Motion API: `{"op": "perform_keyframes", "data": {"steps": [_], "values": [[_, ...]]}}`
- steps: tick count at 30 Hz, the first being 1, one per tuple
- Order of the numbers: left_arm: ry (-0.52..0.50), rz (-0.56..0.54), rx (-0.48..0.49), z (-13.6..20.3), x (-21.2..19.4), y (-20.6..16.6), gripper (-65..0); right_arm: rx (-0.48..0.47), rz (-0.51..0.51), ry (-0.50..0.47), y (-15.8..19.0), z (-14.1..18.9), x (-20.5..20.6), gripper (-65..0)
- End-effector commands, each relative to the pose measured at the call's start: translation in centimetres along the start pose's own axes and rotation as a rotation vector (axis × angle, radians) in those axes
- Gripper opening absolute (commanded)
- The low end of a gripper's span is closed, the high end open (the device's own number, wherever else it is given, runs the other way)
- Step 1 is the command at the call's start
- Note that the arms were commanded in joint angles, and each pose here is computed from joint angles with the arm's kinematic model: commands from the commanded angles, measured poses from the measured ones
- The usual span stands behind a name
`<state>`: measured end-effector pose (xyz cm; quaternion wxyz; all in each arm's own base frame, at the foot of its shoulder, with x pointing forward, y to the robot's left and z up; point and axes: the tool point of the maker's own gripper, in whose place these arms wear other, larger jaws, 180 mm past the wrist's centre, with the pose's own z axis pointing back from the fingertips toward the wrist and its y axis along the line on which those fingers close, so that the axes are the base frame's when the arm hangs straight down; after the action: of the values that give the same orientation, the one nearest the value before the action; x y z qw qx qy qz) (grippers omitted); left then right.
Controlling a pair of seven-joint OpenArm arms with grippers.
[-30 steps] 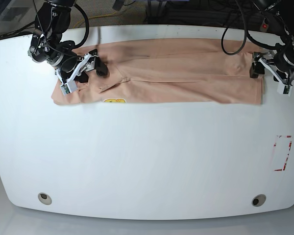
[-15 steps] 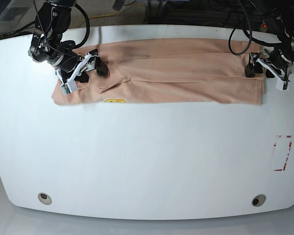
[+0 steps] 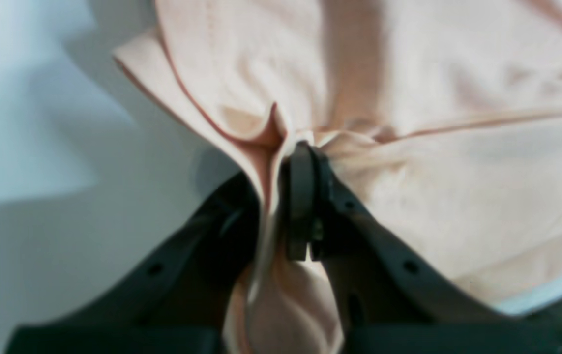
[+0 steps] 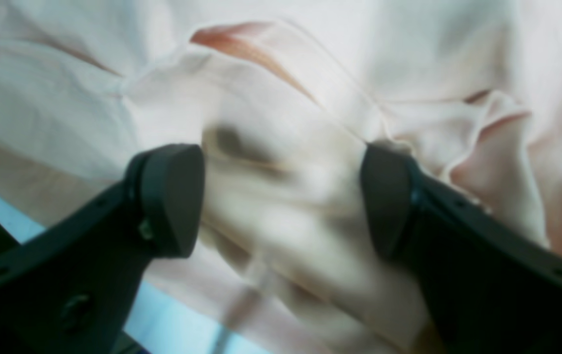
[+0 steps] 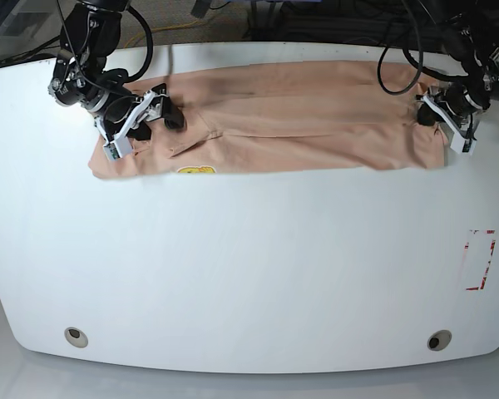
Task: Fold the T-shirt properly
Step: 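Move the left gripper inward and pinch the strip's middle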
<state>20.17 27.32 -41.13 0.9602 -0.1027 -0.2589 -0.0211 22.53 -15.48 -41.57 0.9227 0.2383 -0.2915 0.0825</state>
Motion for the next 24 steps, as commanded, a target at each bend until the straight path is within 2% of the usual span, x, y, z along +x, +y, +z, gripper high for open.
{"op": "perform_keyframes", "data": {"steps": [1,5,10,19,24], "values": [[-0.063,-0.078,0.032,1.9,2.3,-0.5,-60.4,-0.02,0.002,0.069,-0.4,0.0,-1.4,-16.8],[-0.102,-0.198,0.041,3.4,4.7,-3.4,-60.4,-0.02,0.002,0.069,-0.4,0.0,-1.4,-16.8],[-0.041,-0.336,-0.02,3.0,5.1,-7.9,-60.3,-0.018,0.003,0.07,-0.3,0.0,-1.4,-16.8],[-0.077,-0.573,-0.262,0.3,7.9,-18.5,-60.3,-0.017,0.003,0.072,-0.3,0.0,-1.5,-16.8],[-0.067,-0.607,-0.365,-0.8,7.4,-22.5,-60.3,-0.017,0.003,0.072,-0.3,0.0,-1.5,-16.8]]}}
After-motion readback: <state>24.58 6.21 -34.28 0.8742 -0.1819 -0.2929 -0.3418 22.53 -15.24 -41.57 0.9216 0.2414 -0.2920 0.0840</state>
